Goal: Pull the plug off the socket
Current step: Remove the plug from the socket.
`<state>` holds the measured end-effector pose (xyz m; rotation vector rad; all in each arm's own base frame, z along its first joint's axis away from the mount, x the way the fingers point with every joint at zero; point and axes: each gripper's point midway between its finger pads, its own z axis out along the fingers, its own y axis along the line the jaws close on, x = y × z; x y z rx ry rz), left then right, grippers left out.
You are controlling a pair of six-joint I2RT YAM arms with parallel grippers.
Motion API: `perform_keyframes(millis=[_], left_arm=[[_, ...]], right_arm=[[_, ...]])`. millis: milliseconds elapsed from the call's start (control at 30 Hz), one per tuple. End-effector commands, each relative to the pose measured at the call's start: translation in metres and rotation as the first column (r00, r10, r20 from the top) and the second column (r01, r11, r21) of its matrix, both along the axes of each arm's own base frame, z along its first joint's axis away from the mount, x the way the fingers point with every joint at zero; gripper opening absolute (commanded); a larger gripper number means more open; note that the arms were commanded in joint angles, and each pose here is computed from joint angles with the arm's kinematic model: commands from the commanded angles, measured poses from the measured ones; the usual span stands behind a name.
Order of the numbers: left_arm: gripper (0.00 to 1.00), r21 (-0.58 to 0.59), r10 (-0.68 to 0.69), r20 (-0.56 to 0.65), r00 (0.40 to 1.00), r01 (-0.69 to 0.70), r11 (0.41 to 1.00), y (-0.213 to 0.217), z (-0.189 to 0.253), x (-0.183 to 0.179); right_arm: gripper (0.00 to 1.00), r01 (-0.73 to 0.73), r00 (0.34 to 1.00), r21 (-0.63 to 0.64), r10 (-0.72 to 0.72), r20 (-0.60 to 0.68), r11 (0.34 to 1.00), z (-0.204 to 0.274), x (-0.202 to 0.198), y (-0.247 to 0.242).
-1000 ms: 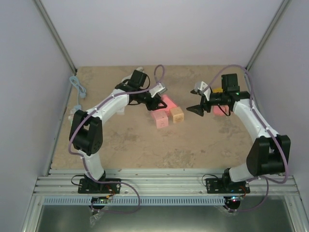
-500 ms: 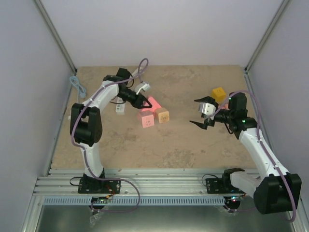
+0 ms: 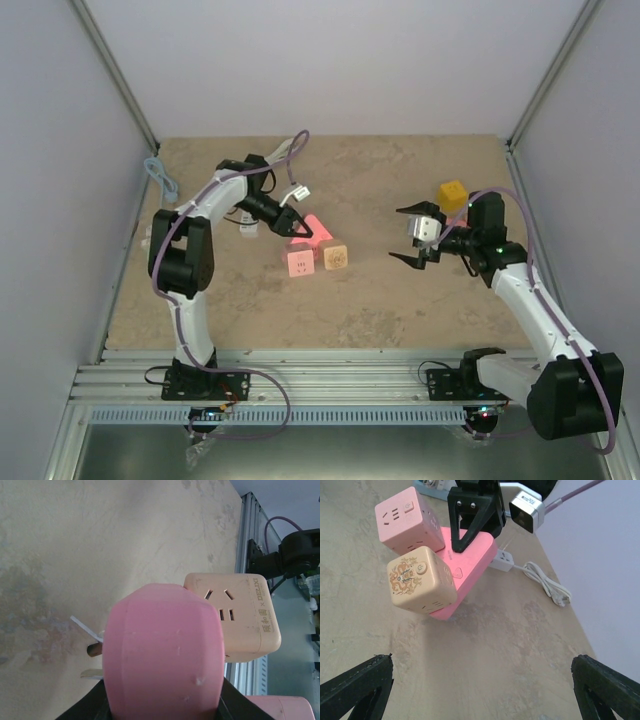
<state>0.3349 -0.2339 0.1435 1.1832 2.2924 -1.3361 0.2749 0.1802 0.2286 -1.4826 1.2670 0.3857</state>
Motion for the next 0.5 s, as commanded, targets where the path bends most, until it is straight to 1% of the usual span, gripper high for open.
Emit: perform_keyframes(millis=[0,233,400,467], left_arm=[[0.0,-0.112,-0.018,-0.055,0.998,0.012,0.994,-0.009,0.019,-0.007],[0.0,-0.128,0.026,-0.124,0.992,-0.042,0.991,-0.013,0.016,-0.001],[0.0,-0.152,0.057,-0.167,0.984,-0.083,0.985,-0.02,0.016,0.014],[0.0,-0.167,0.049,-0.175,0.983,-0.078,0.983,-0.024,0.015,0.018]], right_arm=[[0.98,-0.031,0.999,-0.002,0.031,0.034,1.0,0.002,-0.002,0.005],[0.98,-0.07,0.997,-0.013,0.07,0.036,0.997,-0.007,-0.009,0.009],[0.98,-0.105,0.994,-0.048,0.107,0.034,0.993,-0.013,-0.009,0.015],[0.98,-0.118,0.992,-0.065,0.12,0.025,0.991,-0.017,-0.007,0.016]])
